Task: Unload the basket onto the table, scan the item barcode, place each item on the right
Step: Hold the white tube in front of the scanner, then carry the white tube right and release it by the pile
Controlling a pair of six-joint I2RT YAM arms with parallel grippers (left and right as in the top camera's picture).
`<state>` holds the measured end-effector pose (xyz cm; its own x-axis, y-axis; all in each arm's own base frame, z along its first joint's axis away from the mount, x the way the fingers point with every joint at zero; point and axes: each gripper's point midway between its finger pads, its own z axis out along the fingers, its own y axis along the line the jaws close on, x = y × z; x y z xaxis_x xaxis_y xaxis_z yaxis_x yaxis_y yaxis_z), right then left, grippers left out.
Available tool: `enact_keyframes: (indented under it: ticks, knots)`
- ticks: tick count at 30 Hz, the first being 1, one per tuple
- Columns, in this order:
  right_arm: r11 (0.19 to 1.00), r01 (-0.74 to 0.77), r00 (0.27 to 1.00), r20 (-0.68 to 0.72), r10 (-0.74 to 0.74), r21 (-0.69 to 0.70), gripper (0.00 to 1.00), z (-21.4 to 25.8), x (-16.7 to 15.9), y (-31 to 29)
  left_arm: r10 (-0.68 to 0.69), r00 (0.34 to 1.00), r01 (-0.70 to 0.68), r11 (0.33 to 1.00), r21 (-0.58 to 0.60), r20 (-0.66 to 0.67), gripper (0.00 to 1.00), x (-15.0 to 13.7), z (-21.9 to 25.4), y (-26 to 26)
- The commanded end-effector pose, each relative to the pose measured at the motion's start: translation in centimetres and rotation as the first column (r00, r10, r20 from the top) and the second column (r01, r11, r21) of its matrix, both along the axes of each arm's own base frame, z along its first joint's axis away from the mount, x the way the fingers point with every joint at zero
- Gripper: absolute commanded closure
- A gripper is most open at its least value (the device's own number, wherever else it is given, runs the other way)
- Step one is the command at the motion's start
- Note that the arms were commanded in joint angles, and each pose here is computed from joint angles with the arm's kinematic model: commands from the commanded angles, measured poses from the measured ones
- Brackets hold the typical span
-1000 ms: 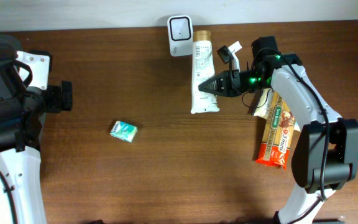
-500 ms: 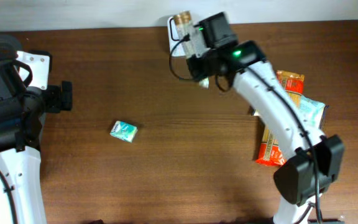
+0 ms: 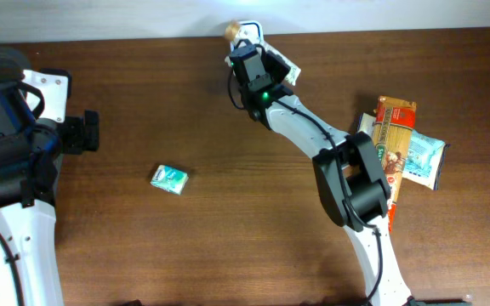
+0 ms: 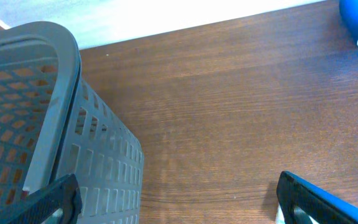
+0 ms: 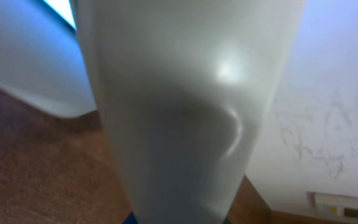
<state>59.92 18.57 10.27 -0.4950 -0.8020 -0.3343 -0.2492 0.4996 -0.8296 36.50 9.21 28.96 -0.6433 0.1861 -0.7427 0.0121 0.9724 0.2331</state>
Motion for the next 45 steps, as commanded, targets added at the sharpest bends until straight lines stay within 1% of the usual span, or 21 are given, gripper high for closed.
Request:
enact_keyframes:
  ticks: [1, 3, 10, 13, 25, 28, 31, 33, 35, 36, 37, 38, 40, 41, 42, 43, 44, 45]
  knots:
    - [0.999, 0.036, 0.997, 0.075, -0.034, -0.018, 0.96, 2.5, 0.7, -0.4, -0.012, 1.000, 0.012, 1.000, 0.004, 0.005, 0.01, 0.1, 0.2, 0.0]
    - [0.998, 0.055, 0.990, 0.128, -0.054, 0.001, 0.96, 3.5, 1.1, -0.5, -0.012, 1.000, 0.012, 1.000, 0.004, 0.005, 0.01, 0.1, 0.2, 0.0]
    - [0.997, 0.076, 0.983, 0.163, -0.079, 0.029, 0.96, 3.5, 2.3, -2.0, -0.011, 1.000, 0.011, 1.000, 0.005, 0.005, 0.01, 0.1, 0.2, 0.0]
    - [0.998, 0.017, 0.988, 0.152, -0.026, 0.055, 0.96, 3.0, 2.5, -0.8, -0.012, 1.000, 0.012, 1.000, 0.005, 0.005, 0.01, 0.1, 0.2, 0.0]
    - [0.999, 0.019, 0.986, 0.163, -0.027, 0.048, 0.96, 3.3, 2.1, 0.1, -0.012, 1.000, 0.012, 1.000, 0.004, 0.005, 0.01, 0.1, 0.2, 0.0]
    - [1.000, 0.013, 0.992, 0.124, -0.016, 0.026, 0.96, 3.2, 1.3, 0.4, -0.012, 1.000, 0.012, 1.000, 0.005, 0.005, 0.01, 0.1, 0.2, 0.0]
    - [0.983, 0.004, 0.997, 0.073, -0.018, 0.186, 0.96, 5.5, -0.5, 1.0, -0.012, 1.000, 0.012, 1.000, 0.005, 0.005, 0.01, 0.1, 0.2, 0.0]
    - [0.933, -0.014, 1.000, 0.016, 0.008, 0.360, 0.96, 8.0, -2.7, 1.9, -0.012, 1.000, 0.012, 1.000, 0.004, 0.005, 0.01, 0.1, 0.2, 0.0]
    - [0.849, 0.012, 0.998, -0.057, 0.021, 0.529, 0.96, 10.3, -5.5, 2.4, -0.012, 1.000, 0.012, 1.000, 0.004, 0.005, 0.01, 0.1, 0.2, 0.0]
    - [0.774, 0.059, 0.993, -0.118, 0.021, 0.630, 0.96, 11.6, -7.5, 2.3, -0.012, 1.000, 0.012, 1.000, 0.004, 0.005, 0.01, 0.1, 0.2, 0.0]
    - [0.713, 0.125, 0.984, -0.178, -0.001, 0.690, 0.96, 12.1, -9.0, 1.7, -0.012, 1.000, 0.012, 1.000, 0.004, 0.005, 0.01, 0.1, 0.2, 0.0]
    - [0.653, 0.232, 0.965, -0.257, -0.058, 0.721, 0.96, 12.2, -10.8, 0.3, -0.012, 1.000, 0.012, 1.000, 0.004, 0.005, 0.01, 0.1, 0.2, 0.0]
    - [0.615, 0.376, 0.918, -0.367, -0.148, 0.693, 0.96, 11.2, -13.0, -2.4, -0.012, 1.000, 0.012, 1.000, 0.005, 0.005, 0.01, 0.1, 0.2, 0.0]
    - [0.589, 0.462, 0.879, -0.430, -0.206, 0.663, 0.96, 10.3, -14.1, -4.0, -0.012, 1.000, 0.012, 1.000, 0.005, 0.005, 0.01, 0.1, 0.2, 0.0]
    - [0.550, 0.592, 0.797, -0.528, -0.292, 0.589, 0.96, 7.9, -15.8, -6.4, -0.011, 1.000, 0.011, 1.000, 0.005, 0.005, 0.01, 0.1, 0.2, 0.0]
    - [0.534, 0.665, 0.735, -0.588, -0.339, 0.523, 0.96, 6.0, -17.1, -7.9, -0.012, 1.000, 0.012, 1.000, 0.004, 0.005, 0.01, 0.1, 0.2, 0.0]
    - [0.522, 0.708, 0.690, -0.623, -0.368, 0.476, 0.96, 4.5, -17.9, -9.0, -0.012, 1.000, 0.012, 1.000, 0.004, 0.005, 0.01, 0.1, 0.2, 0.0]
    - [0.500, 0.760, 0.629, -0.664, -0.405, 0.416, 0.96, 2.3, -19.0, -10.3, -0.012, 1.000, 0.012, 1.000, 0.004, 0.005, 0.01, 0.1, 0.2, 0.0]
